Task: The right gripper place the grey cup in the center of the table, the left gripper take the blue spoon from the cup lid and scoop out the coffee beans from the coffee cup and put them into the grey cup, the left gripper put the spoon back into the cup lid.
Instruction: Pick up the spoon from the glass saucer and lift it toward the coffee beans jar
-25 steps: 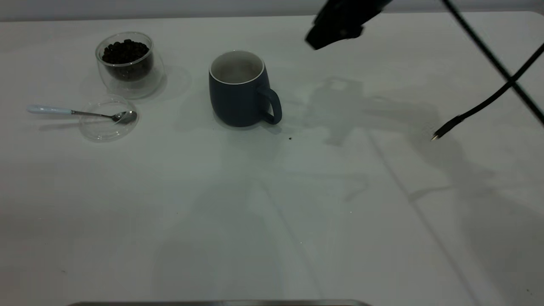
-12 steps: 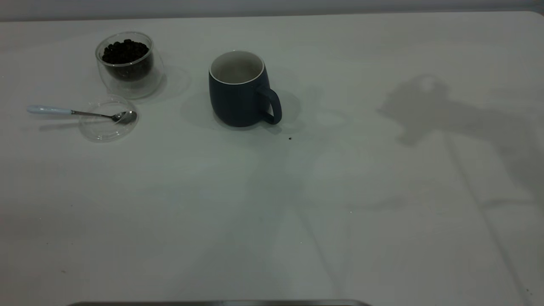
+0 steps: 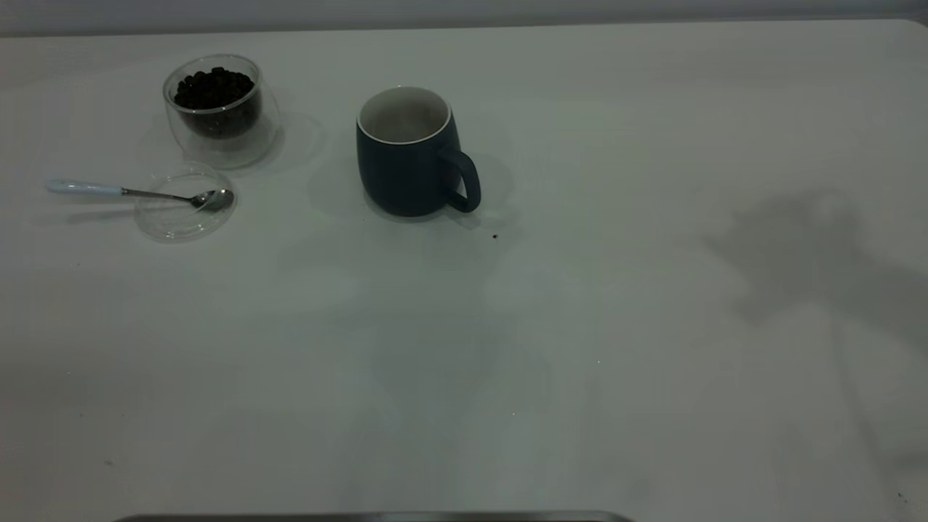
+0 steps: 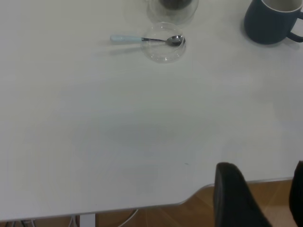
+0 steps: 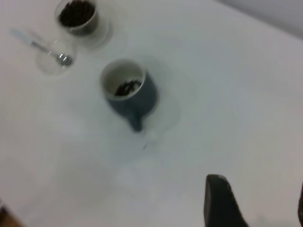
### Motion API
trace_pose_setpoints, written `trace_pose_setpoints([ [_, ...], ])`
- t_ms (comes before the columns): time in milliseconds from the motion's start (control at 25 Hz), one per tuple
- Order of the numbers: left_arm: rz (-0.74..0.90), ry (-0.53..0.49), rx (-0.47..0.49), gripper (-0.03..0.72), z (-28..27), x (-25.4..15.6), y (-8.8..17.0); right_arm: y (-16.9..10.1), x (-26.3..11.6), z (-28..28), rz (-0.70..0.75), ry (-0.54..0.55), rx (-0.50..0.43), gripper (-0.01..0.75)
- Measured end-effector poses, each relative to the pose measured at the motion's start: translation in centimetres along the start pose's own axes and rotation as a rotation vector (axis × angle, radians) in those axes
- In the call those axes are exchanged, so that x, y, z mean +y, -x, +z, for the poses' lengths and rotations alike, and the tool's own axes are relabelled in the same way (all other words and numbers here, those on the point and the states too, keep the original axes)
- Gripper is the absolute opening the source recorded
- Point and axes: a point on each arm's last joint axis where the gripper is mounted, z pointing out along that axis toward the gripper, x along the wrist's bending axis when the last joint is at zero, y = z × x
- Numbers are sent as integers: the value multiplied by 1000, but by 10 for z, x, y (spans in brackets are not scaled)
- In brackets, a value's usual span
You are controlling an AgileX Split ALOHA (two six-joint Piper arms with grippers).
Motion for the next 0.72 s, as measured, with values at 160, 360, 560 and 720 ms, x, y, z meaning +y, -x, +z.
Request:
trace_pose_setpoints([
  [160,0,0,0,361,0,0,0,-31,-20,-36,30,-16,-25,364],
  [360,0,0,0,361,0,0,0,-65,-58,-74,107,-90,-105,364],
  [560,0,0,0,361,0,0,0,-91,-105,-109,236,-171,-277,364],
  [720,0,0,0,361,0,0,0,-105,-146,-130,329,-217,-438,364],
])
